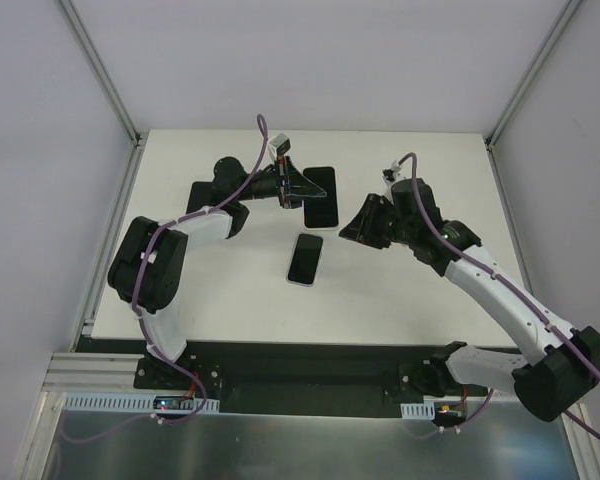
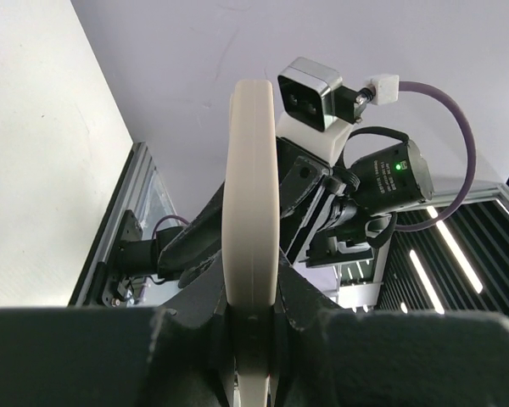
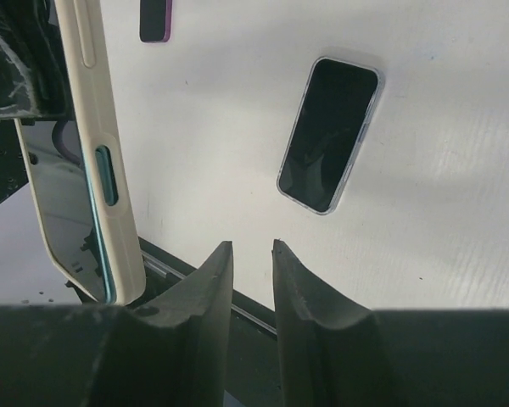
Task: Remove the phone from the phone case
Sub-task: Remove the phone case from the phone.
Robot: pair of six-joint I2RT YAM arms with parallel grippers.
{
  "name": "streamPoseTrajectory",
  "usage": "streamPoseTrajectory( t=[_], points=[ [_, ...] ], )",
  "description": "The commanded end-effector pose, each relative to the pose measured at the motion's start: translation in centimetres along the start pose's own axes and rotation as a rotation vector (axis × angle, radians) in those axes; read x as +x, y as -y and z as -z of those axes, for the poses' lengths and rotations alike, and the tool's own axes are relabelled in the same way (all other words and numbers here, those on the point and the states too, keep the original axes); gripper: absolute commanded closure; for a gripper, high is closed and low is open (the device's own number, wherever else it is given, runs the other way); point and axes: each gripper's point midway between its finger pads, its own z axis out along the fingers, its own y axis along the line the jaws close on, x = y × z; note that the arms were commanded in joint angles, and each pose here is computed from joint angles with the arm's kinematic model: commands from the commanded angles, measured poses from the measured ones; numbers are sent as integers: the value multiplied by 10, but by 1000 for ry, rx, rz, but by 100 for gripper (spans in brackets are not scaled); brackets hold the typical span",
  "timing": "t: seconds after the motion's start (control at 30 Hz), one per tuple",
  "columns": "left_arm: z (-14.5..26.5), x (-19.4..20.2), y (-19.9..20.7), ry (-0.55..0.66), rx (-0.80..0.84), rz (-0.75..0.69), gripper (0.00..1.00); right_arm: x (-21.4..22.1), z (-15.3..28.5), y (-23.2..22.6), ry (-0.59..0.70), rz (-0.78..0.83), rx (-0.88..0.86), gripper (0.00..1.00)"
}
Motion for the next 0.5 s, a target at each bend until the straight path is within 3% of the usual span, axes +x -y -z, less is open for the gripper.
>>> streamPoseTrajectory(
  t=[0.0,0.17,0.47],
  points=[
    [7,7,40,12,71,-143,100,-16,20,-13,110,10,-46,73],
    [8,4,35,16,63,-137,100,-29,47,-30,197,33,-113,72],
    [8,5,35,14,55,-137,100,-26,44,-50,161,61,-184,69]
  ],
)
